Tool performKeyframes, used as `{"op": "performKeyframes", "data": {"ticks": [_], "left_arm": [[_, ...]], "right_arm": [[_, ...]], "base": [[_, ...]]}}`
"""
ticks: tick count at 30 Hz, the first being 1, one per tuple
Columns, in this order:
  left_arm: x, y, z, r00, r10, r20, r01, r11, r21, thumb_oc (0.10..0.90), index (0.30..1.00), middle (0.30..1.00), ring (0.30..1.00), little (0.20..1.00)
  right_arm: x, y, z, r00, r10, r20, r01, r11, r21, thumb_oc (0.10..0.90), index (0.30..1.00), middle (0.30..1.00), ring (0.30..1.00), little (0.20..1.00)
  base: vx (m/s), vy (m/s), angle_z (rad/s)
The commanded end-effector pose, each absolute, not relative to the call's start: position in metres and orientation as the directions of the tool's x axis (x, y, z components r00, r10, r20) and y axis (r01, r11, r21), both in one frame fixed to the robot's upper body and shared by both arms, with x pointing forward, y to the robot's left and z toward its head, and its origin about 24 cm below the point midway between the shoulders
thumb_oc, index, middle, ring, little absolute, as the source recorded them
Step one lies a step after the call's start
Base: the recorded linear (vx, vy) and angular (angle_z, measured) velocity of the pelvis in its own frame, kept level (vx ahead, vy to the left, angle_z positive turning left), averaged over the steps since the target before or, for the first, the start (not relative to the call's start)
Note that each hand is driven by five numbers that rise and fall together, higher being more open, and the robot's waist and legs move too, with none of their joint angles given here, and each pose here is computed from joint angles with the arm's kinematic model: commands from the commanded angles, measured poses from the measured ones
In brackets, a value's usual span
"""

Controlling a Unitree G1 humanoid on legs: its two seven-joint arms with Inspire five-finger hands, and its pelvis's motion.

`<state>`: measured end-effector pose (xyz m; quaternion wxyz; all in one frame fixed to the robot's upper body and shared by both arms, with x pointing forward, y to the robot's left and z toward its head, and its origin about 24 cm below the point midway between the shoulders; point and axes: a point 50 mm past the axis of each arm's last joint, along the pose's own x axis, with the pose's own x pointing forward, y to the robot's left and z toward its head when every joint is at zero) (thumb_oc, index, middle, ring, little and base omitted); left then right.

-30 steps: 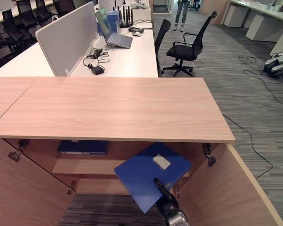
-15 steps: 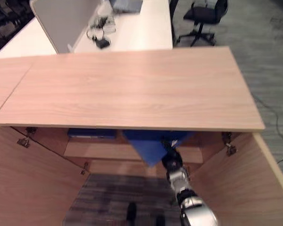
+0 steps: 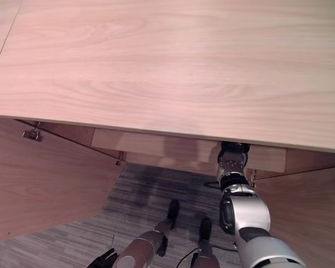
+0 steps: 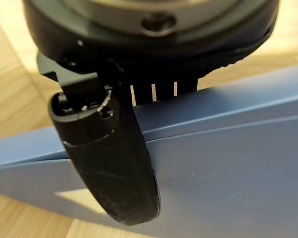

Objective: Put the empty folder in the office cabinet

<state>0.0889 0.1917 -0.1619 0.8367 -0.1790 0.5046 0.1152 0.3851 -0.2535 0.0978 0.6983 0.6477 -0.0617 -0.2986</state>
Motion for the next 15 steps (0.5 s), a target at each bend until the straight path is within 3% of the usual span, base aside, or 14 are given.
{"op": "performKeyframes", "data": {"ticks": [1,6,10,15], "left_arm": [[0.053,0.210,-0.162,0.395,0.033,-0.918,-0.376,0.918,-0.128,0.800,0.900,0.900,0.900,0.900],[0.058,0.202,-0.150,0.461,-0.057,-0.885,-0.303,0.928,-0.217,0.800,0.900,0.900,0.900,0.900],[0.069,0.201,-0.133,0.527,-0.102,-0.844,-0.255,0.928,-0.271,0.800,0.900,0.900,0.900,0.900],[0.074,0.202,-0.122,0.554,-0.124,-0.824,-0.217,0.933,-0.286,0.800,0.900,0.900,0.900,0.900]], "right_arm": [[0.401,-0.269,0.195,0.818,-0.575,-0.016,0.084,0.091,0.992,0.400,0.300,0.300,0.300,0.300],[0.399,-0.266,0.224,0.798,-0.600,0.056,-0.011,0.078,0.997,0.400,0.300,0.300,0.300,0.300],[0.391,-0.248,0.234,0.767,-0.635,0.094,-0.125,-0.005,0.992,0.400,0.300,0.300,0.300,0.300],[0.388,-0.227,0.229,0.771,-0.633,0.067,-0.140,-0.065,0.988,0.400,0.300,0.300,0.300,0.300]], "base": [[0.01,-0.003,0.04],[0.01,0.010,0.05],[0.00,0.000,0.00],[0.00,0.000,0.00]]}}
